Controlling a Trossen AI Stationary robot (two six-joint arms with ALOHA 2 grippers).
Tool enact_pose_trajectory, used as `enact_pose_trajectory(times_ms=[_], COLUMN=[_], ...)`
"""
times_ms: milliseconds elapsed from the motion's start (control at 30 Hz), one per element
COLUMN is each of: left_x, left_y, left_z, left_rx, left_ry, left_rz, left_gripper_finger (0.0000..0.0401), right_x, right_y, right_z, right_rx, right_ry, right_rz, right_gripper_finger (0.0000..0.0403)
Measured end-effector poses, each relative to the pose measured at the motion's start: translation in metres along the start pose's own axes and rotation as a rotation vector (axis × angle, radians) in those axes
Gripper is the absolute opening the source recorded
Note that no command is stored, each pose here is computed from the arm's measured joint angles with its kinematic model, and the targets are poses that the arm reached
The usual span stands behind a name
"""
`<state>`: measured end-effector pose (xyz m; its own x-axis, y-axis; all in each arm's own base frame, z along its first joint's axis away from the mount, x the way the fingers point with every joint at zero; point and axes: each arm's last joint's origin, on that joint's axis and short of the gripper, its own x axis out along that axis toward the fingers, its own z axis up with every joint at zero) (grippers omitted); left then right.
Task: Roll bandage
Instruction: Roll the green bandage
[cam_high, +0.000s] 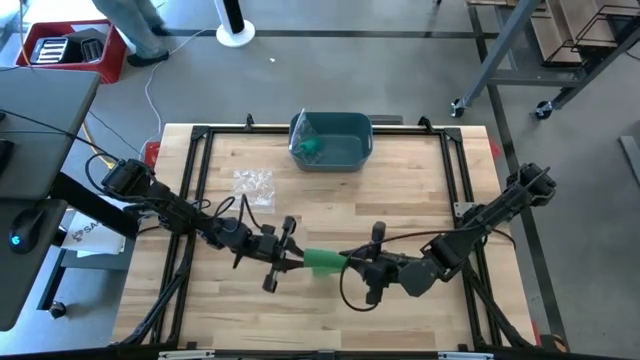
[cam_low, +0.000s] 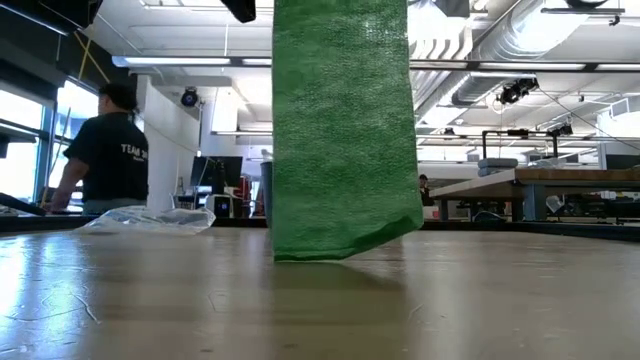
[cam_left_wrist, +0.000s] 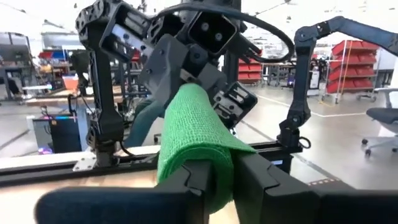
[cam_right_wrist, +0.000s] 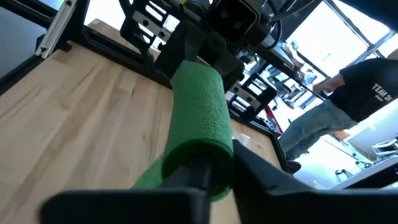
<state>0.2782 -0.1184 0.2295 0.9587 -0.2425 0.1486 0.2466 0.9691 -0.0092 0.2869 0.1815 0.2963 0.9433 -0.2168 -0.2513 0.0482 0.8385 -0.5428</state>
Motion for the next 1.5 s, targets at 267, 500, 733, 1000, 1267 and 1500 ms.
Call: enact_pose_trajectory(times_ms=[267,500,733,1000,1267,1500], left_x=[-0.009,-0.024,-0.025,-0.026,-0.020,-0.007], left_y=[0.008,0.008,-0.006,-0.016,-0.018,-0.019], left_z=[-0.002,-0.001,0.004,0.010,0.043,0.054], left_rx=[0.037,0.170,0.284,0.374,0.390,0.425], left_ry=[0.203,0.372,0.332,0.267,0.028,0.109], left_rz=[0.037,0.123,0.059,0.064,0.192,0.139], left_gripper_finger=[0.0111,0.0124,0.0125,0.0125,0.0125,0.0125], right_x=[-0.001,0.000,0.009,-0.002,-0.012,-0.012], right_y=[0.004,0.005,-0.004,-0.042,-0.056,-0.058], right_z=[-0.012,-0.023,-0.056,-0.102,-0.092,-0.081], right_rx=[0.011,0.052,0.194,0.472,0.430,0.408], right_ry=[0.089,0.170,0.132,-0.306,-0.389,-0.374], right_rz=[0.036,0.124,0.286,0.315,0.342,0.352], right_gripper_finger=[0.0008,0.0007,0.0004,0.0004,0.0004,0.0005])
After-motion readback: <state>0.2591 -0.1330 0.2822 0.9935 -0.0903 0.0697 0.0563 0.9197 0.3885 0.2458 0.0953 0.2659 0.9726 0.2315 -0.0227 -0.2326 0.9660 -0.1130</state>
